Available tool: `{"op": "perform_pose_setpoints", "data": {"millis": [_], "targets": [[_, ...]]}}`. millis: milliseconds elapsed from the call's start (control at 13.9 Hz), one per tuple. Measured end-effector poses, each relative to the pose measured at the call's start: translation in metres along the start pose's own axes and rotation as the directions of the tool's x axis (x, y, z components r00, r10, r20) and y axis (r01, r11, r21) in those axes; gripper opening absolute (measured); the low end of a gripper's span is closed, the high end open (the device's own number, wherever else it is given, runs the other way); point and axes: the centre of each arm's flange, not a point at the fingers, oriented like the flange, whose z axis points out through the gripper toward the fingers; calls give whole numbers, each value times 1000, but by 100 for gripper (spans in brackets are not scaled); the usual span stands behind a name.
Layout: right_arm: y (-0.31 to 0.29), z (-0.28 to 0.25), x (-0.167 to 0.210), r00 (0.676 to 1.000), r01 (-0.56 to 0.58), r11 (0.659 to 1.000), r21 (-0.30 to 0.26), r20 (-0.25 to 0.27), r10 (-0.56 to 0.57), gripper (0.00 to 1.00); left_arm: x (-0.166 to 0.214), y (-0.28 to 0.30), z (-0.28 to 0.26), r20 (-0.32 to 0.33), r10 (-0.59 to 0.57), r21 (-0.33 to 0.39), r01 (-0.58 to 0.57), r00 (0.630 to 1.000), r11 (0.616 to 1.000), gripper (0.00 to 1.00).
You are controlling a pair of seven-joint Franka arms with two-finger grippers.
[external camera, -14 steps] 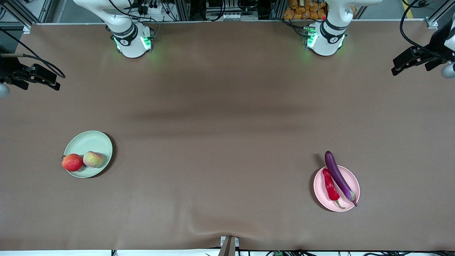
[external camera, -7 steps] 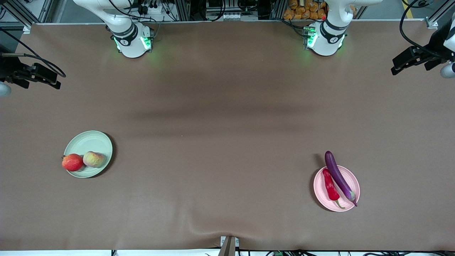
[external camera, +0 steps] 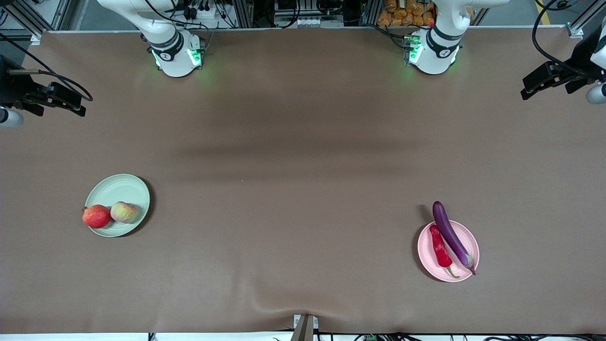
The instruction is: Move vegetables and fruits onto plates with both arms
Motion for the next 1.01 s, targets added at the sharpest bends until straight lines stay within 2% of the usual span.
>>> {"op": "perform_pose_setpoints", "data": {"millis": [1008], "targets": [[1,2,-1,1000,-1,1000,0,16,1,100,0,-1,0,2,-3,0,3,1000,1000,100]]}}
